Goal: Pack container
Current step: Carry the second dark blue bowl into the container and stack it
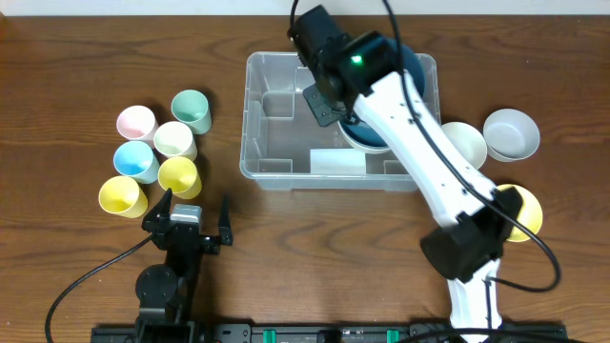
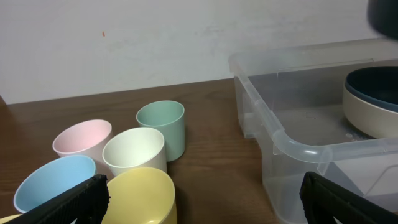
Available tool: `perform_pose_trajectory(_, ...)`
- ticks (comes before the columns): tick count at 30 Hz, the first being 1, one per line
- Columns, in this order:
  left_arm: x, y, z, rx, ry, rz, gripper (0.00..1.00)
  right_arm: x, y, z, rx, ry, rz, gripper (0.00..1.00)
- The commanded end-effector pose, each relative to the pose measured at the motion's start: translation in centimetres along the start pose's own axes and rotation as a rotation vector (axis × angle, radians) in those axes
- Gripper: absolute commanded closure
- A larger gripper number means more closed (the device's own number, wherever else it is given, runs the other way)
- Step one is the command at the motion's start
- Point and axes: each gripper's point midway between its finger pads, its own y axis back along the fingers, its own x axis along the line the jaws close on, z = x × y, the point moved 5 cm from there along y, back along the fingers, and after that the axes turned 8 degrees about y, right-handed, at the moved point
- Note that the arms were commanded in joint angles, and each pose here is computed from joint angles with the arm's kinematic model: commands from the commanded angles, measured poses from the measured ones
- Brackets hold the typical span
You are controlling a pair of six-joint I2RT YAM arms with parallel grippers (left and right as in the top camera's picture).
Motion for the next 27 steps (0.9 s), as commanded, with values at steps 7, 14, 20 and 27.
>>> perform_pose_trajectory(7, 0.0, -0.1, -1.3, 0.046, 0.000, -0.010, 0.02, -1.7, -4.1, 0.1, 0.074, -0.042, -0.066, 0.99)
perform_pose_trajectory(14, 0.0, -0.1, -1.3, 0.046, 0.000, -0.010, 0.02, -2.3, -6.5, -0.2, 0.116, -0.073, -0.043, 0.99)
perform_pose_trajectory(20, 0.0, -0.1, -1.3, 0.046, 0.000, -0.010, 0.02, -1.5, -7.5, 0.0, 0.121, -0.068, -0.018, 0.99)
perform_pose_trajectory(27, 0.0, -0.1, -1.3, 0.046, 0.001, -0.010, 0.02, -1.2, -7.5, 0.0, 0.120, -0.063, -0.013, 0.99)
